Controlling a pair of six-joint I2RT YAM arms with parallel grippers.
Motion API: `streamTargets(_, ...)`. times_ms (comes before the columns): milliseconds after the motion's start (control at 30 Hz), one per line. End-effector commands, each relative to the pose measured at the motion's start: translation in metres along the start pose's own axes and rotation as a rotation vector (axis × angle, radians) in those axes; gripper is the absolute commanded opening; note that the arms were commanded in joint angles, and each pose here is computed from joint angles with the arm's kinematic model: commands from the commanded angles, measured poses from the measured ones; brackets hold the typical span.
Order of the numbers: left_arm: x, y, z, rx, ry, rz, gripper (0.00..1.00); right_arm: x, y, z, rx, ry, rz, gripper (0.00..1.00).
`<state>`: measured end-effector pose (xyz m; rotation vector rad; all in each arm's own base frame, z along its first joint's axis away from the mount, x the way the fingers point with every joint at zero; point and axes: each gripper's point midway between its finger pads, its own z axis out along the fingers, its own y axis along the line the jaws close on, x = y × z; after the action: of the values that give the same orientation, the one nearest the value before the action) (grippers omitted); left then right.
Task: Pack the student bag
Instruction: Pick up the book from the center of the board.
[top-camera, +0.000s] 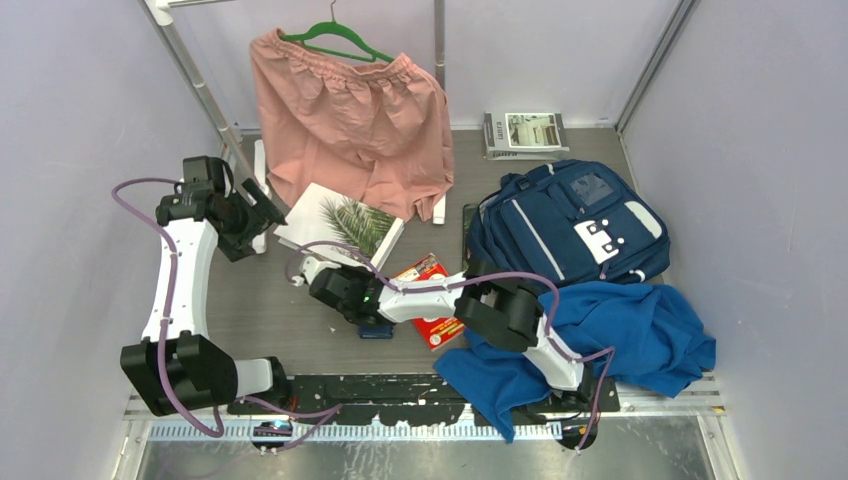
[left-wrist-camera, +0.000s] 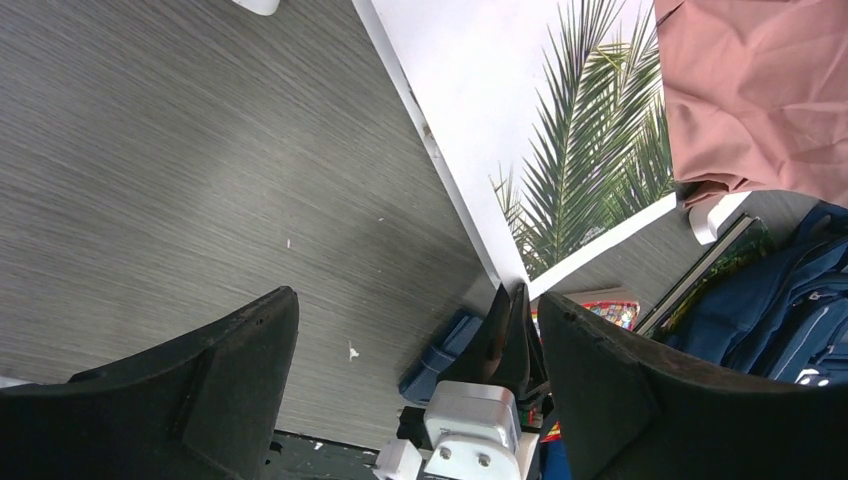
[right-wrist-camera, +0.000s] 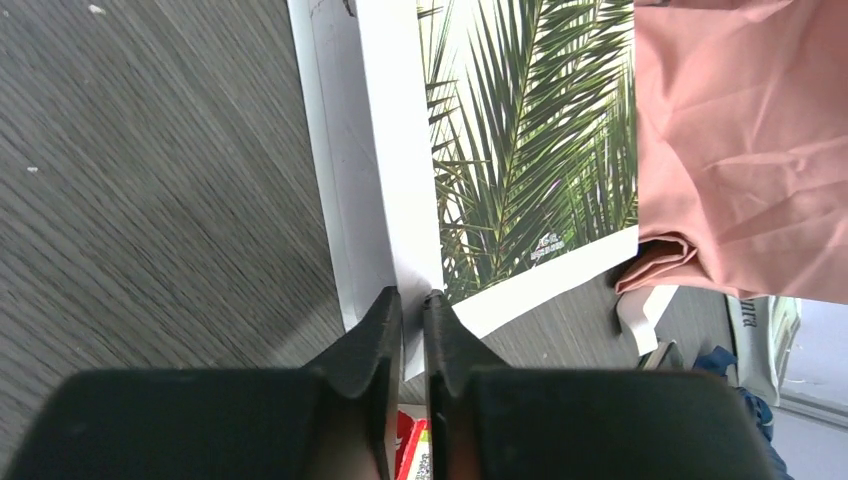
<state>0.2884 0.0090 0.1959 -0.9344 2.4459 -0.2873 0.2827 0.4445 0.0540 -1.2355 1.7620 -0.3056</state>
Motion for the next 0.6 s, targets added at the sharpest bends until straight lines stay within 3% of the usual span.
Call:
streamTargets(0, -0.007, -0.002, -0.002, 0.017, -0.032, 0.015, 0.89, -0.009, -0.005, -0.003, 0.007, -0.031, 0.054, 0.02)
streamTargets(267, -0.008, -0.006, -0.007, 0.046, -0.048, 0.000, 0.90, -0.036, -0.024, -0.036, -0.055, -0.092, 0.195, 0.01)
streamTargets(433, -0.014, -0.004, -0.016, 0.045, -0.088, 0.006, 0.97, -0.051, -0.040, -0.061, -0.095, -0.119, 0.286, 0.01)
streamTargets(567, -0.001, -0.011, -0.009, 0.108, -0.036, -0.002, 1.00, -0.055, -0.049, -0.078, -0.123, -0.130, 0.329, 0.01)
